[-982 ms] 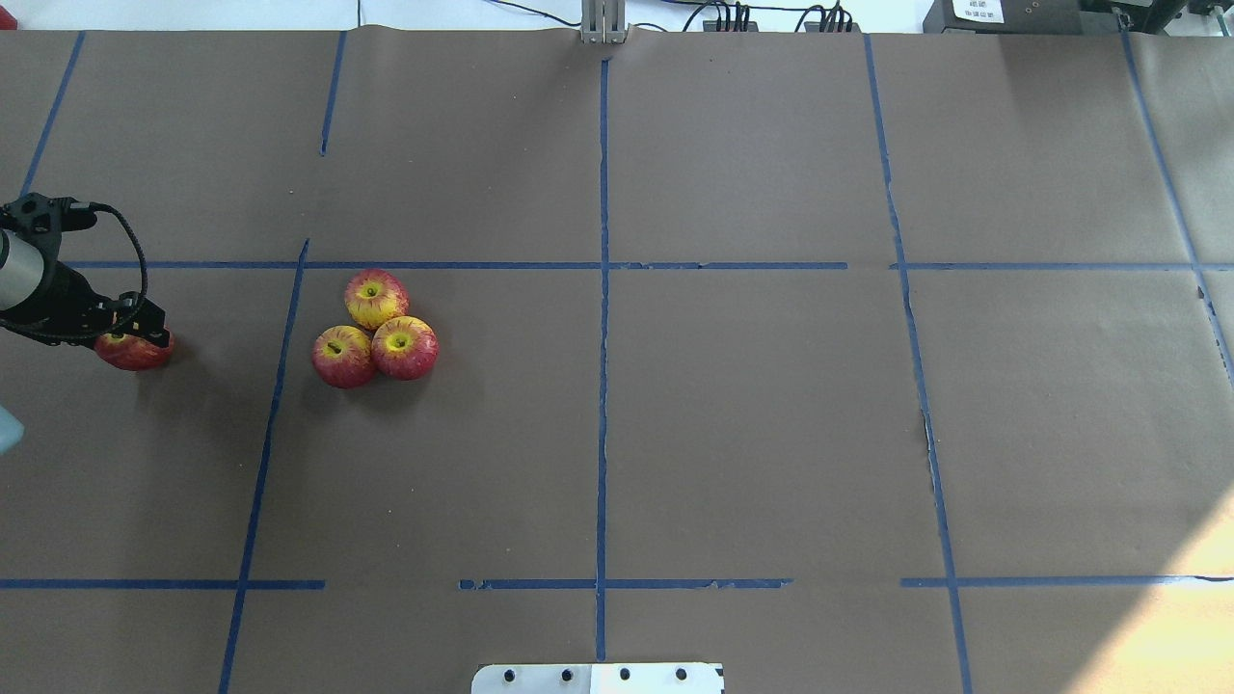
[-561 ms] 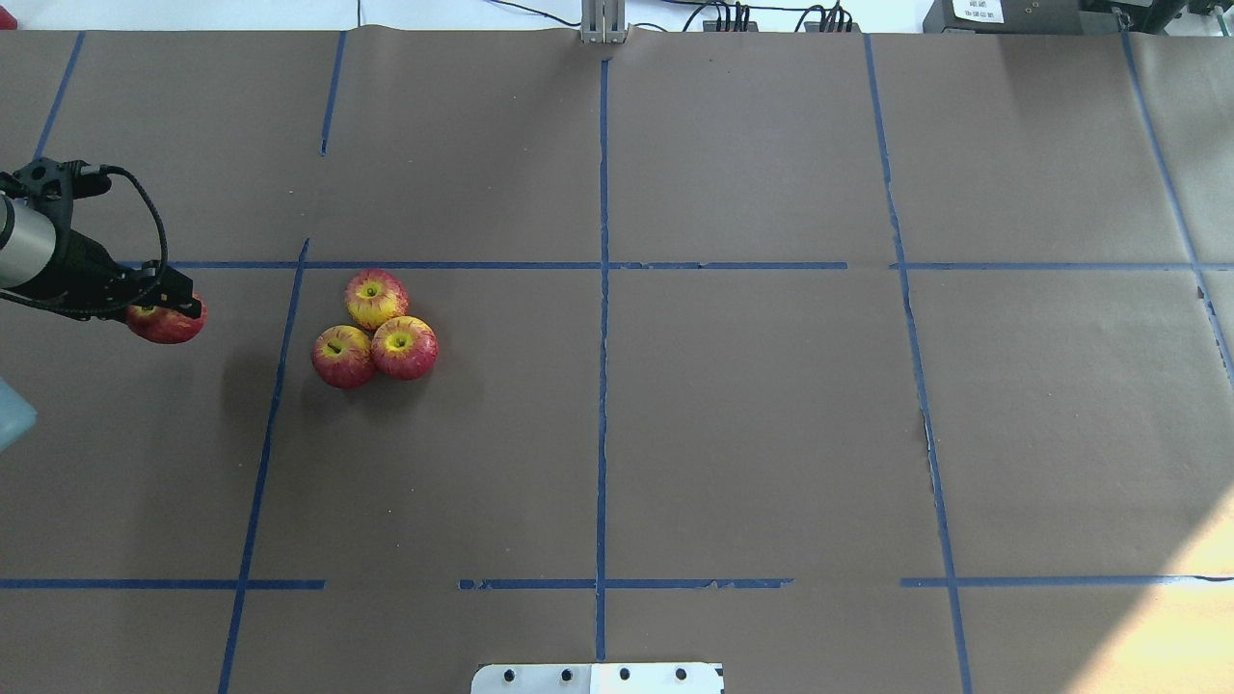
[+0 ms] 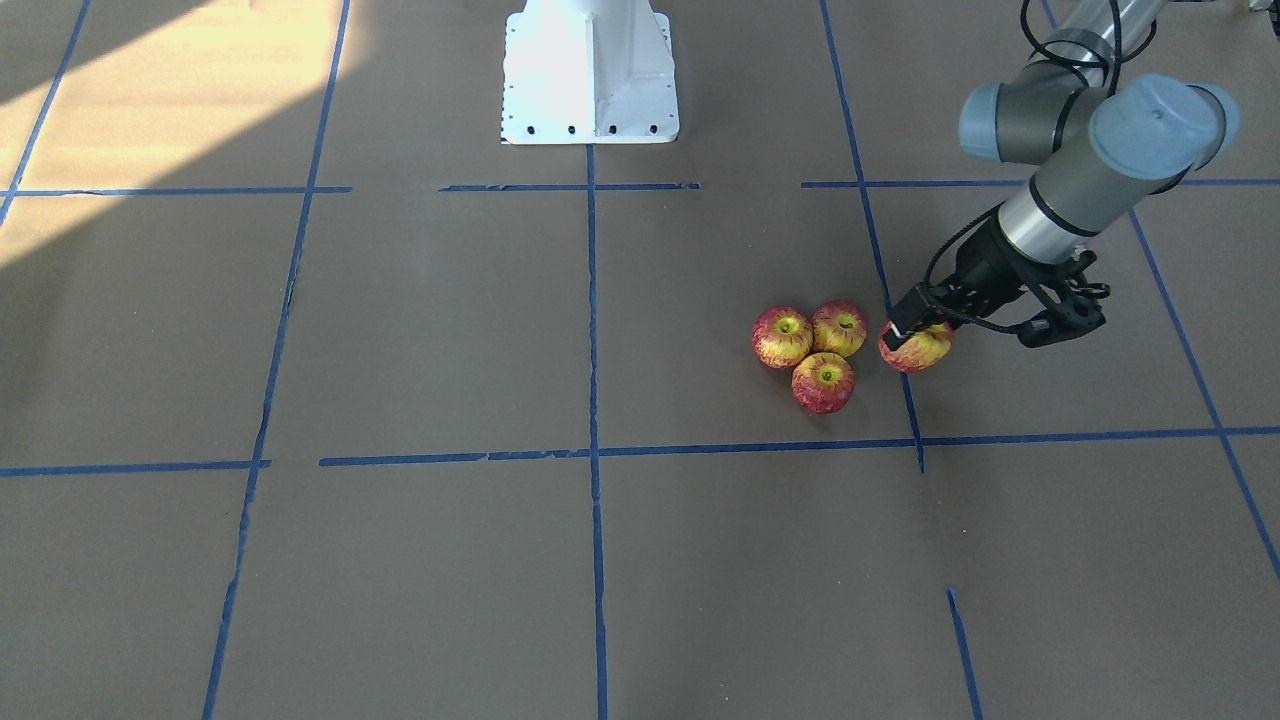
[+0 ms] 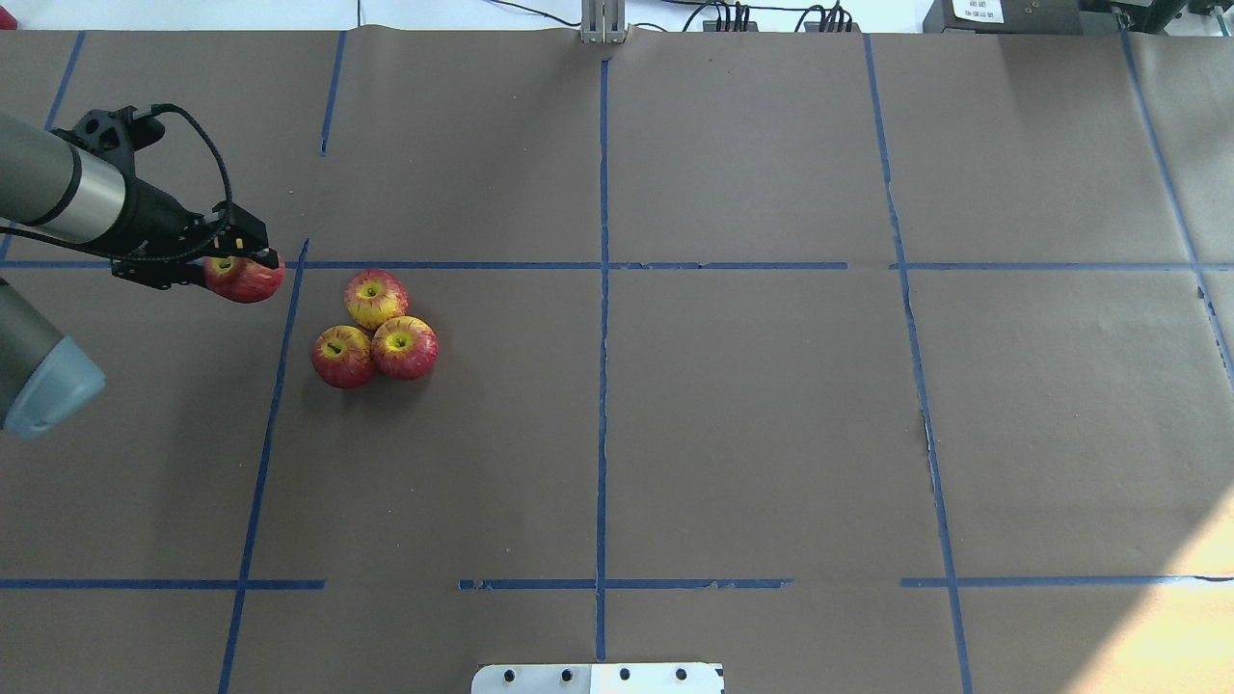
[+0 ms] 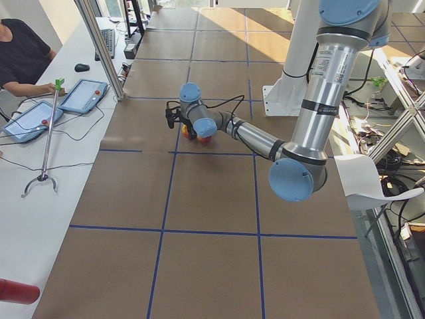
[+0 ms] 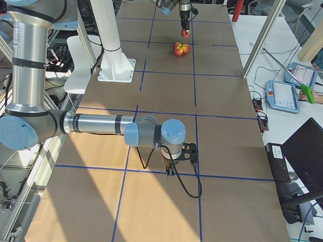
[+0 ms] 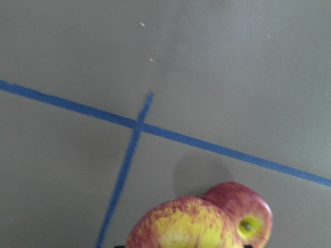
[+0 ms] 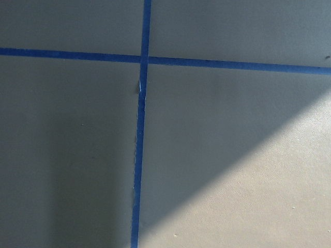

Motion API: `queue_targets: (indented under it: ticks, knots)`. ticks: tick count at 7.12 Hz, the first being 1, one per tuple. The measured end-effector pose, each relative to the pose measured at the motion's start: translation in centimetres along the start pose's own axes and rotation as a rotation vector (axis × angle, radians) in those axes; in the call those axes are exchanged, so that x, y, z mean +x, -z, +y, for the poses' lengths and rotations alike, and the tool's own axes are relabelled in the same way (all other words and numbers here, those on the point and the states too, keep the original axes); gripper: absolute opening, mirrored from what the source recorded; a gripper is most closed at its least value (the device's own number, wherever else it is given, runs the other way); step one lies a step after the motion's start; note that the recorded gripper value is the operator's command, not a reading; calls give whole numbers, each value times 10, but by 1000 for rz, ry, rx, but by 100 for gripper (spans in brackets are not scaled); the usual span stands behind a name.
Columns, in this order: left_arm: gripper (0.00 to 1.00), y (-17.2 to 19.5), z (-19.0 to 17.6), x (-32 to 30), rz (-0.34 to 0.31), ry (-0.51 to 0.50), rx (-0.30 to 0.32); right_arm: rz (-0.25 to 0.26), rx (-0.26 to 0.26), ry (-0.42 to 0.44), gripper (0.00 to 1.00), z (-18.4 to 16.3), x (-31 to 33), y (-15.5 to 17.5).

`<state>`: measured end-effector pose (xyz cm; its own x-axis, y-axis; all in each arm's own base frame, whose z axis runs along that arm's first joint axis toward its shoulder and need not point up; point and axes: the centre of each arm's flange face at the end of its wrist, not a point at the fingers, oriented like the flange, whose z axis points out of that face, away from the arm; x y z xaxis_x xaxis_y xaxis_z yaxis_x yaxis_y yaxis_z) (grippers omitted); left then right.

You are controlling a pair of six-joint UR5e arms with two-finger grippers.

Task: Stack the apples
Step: 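Carry the held apple with the left gripper over the three-apple cluster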

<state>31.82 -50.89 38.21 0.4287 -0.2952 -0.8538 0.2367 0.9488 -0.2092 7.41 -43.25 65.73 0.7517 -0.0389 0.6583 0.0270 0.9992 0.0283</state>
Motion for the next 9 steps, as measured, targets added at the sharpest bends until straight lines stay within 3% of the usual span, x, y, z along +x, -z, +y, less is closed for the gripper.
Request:
queue_targets:
  ticks: [2, 6, 9]
  knots:
    - [0, -15, 16, 43, -43, 55, -18, 0, 0, 0, 100, 0, 0, 0]
    - [0, -26, 41, 69, -148, 76, 20, 0, 0, 1, 100, 0, 0, 0]
    - [0, -38, 56, 73, -172, 60, 25, 0, 0, 0, 100, 0, 0, 0]
